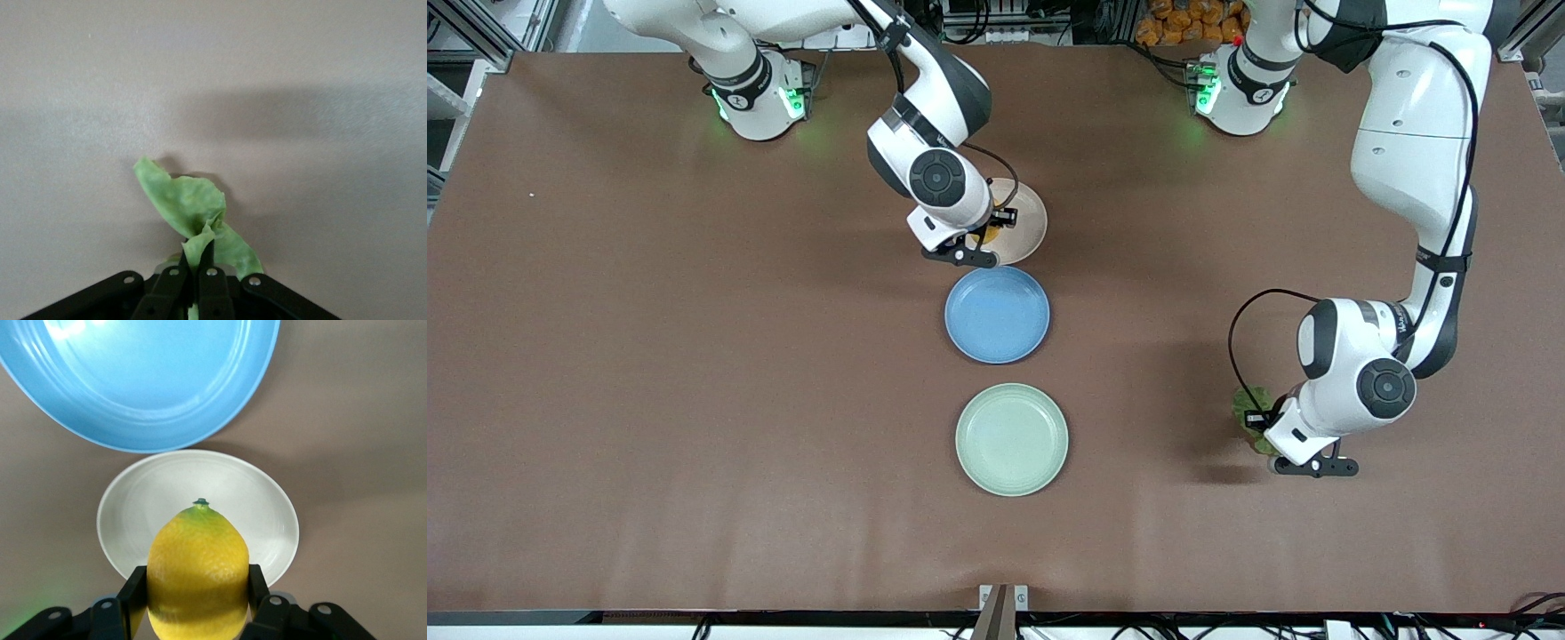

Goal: Place lemon and lettuce in plates
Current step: 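Carry the lemon with the right gripper over the beige plate, then release the lemon onto the beige plate while the left gripper carries lettuce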

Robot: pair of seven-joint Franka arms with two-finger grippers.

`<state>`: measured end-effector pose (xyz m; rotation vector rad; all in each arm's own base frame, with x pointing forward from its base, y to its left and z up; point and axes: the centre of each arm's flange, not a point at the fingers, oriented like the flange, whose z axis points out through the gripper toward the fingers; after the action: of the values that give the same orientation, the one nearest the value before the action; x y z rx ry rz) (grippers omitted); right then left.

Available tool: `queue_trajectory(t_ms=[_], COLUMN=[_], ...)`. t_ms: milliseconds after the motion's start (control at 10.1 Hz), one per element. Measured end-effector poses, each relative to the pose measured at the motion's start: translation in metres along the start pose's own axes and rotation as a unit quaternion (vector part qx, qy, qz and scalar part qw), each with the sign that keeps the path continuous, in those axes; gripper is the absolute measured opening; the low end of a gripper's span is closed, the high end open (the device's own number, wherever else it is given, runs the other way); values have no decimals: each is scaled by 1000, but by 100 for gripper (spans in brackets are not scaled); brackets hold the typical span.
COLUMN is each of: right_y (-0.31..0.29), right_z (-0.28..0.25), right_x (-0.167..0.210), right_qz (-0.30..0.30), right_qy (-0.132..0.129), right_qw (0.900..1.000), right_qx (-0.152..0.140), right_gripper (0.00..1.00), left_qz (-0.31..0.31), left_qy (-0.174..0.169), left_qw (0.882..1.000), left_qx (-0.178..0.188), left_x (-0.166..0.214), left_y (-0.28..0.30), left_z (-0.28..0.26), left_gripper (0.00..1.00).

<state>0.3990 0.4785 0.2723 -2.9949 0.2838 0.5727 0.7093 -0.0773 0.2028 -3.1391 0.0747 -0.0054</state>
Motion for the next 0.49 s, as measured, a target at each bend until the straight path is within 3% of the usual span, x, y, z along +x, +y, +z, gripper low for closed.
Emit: queue_trajectory(t_ms=[493], right_y=[-9], right_z=[30], right_x=[-4], right_qz=[0], right_qy=[5], right_qw=[1000], right_qx=[3], right_gripper=[64], left_qz=[17], left_qy=[34], left_qw=[999], left_qx=[-21], left_x=[8], left_y=[39], left_z=[-46], left_gripper=[4])
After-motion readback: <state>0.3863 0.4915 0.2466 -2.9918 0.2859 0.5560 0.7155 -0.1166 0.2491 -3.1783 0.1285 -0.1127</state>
